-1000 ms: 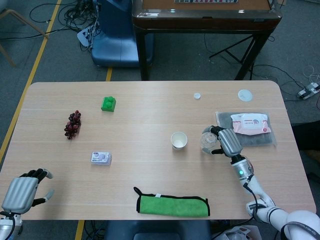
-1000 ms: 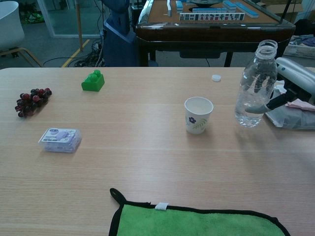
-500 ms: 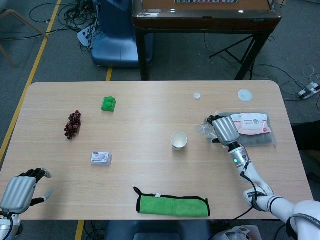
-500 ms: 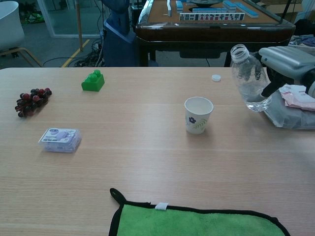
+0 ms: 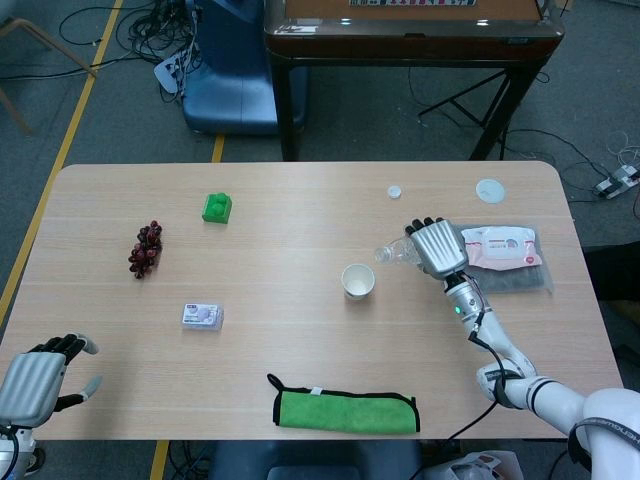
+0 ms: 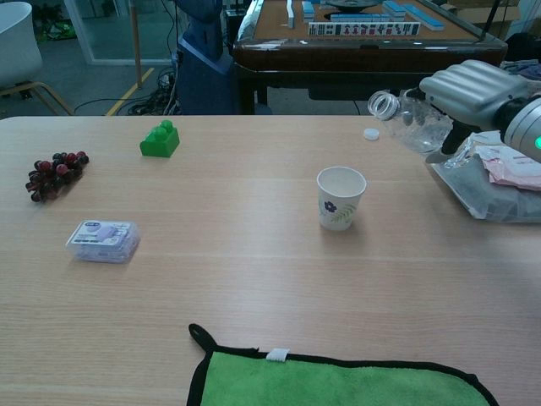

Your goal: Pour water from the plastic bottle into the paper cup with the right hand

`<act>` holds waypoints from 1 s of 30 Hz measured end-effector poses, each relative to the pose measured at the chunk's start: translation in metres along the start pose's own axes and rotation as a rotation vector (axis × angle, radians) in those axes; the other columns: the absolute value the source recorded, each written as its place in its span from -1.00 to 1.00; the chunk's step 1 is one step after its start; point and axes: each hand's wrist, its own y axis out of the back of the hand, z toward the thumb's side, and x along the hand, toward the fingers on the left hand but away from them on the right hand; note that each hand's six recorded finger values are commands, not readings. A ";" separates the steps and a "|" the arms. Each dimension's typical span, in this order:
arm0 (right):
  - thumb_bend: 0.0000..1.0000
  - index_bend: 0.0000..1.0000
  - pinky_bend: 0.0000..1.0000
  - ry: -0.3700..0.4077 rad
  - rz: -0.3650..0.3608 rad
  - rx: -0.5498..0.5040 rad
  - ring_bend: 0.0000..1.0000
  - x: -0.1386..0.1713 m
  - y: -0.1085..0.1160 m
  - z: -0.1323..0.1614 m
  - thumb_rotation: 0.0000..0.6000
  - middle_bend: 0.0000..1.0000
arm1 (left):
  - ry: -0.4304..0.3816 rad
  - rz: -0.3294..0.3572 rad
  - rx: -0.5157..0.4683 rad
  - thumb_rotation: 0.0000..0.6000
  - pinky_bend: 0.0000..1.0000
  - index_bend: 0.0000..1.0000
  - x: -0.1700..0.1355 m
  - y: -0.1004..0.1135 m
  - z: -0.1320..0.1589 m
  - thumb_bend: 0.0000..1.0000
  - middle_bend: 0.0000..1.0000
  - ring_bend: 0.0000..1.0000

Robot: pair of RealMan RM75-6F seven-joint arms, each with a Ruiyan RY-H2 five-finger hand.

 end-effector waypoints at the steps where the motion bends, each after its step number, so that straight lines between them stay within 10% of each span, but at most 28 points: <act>1: -0.68 0.20 0.25 0.001 0.001 0.011 0.08 -0.001 0.000 0.000 1.00 0.23 | 0.001 0.003 -0.002 1.00 0.04 -0.12 0.000 0.001 0.000 -0.59 -0.24 -0.23; 30: -0.68 0.23 0.26 0.052 0.016 0.368 0.11 -0.012 0.007 0.006 1.00 0.27 | 0.004 0.007 -0.003 1.00 0.04 -0.12 -0.001 0.004 -0.002 -0.59 -0.24 -0.23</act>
